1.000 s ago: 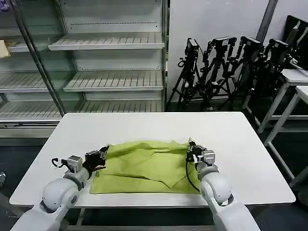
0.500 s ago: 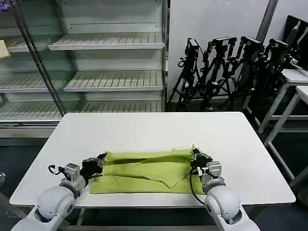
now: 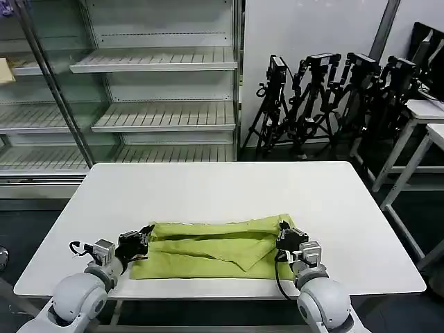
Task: Fold and organize the clothes.
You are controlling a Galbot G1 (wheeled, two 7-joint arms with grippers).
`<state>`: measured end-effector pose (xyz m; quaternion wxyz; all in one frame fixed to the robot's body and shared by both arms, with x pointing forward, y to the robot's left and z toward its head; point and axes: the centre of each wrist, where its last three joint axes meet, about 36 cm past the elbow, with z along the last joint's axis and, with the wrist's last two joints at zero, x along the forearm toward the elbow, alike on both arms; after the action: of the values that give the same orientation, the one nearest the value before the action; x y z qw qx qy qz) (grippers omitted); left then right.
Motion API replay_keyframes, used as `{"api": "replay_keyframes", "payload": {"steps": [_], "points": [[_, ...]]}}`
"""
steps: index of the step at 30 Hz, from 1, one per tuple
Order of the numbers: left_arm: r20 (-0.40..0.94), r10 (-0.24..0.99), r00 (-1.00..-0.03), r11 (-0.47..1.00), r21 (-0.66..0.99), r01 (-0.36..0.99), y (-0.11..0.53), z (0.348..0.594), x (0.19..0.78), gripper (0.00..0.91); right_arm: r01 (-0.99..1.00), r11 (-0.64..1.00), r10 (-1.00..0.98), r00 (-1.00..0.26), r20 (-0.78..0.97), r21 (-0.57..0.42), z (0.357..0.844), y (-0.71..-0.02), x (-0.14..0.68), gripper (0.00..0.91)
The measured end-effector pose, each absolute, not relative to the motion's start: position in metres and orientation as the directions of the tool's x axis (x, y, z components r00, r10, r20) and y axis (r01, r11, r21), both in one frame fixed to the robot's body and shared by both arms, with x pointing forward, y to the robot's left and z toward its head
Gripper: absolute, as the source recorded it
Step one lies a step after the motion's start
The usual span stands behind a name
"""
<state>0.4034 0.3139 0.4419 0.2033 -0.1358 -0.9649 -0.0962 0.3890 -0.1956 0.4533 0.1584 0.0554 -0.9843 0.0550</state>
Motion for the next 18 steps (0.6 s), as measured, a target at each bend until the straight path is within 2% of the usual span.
{"api": "replay_keyframes", "payload": {"steps": [12,13,14,15,16,17,18], "points": [[0.449,0.218,-0.867,0.940,0.143,0.311,0.312,0.442,0.391,0.010,-0.121,0.987,-0.081,-0.944,0.320,-0.107,0.456,-0.199,0.379,0.000],[0.451,0.220,-0.865,0.939,0.141,0.312,0.311,0.442,0.390,0.151,-0.122,0.987,-0.082,-0.943,0.323,-0.108,0.455,-0.199,0.378,0.000],[0.454,0.221,-0.863,0.939,0.140,0.314,0.310,0.442,0.389,0.786,-0.124,0.986,-0.082,-0.942,0.326,-0.110,0.454,-0.198,0.377,0.000],[0.456,0.221,-0.862,0.938,0.141,0.315,0.310,0.442,0.388,0.907,-0.127,0.986,-0.084,-0.940,0.330,-0.110,0.453,-0.198,0.376,0.504],[0.459,0.220,-0.861,0.938,0.143,0.316,0.308,0.442,0.386,0.907,-0.129,0.985,-0.086,-0.939,0.334,-0.111,0.451,-0.197,0.375,0.504],[0.461,0.218,-0.860,0.937,0.146,0.316,0.307,0.441,0.385,0.907,-0.130,0.985,-0.086,-0.937,0.337,-0.112,0.450,-0.197,0.373,0.907],[0.461,0.215,-0.861,0.937,0.150,0.315,0.306,0.441,0.383,0.907,-0.132,0.985,-0.087,-0.936,0.341,-0.112,0.449,-0.196,0.372,0.907]]}}
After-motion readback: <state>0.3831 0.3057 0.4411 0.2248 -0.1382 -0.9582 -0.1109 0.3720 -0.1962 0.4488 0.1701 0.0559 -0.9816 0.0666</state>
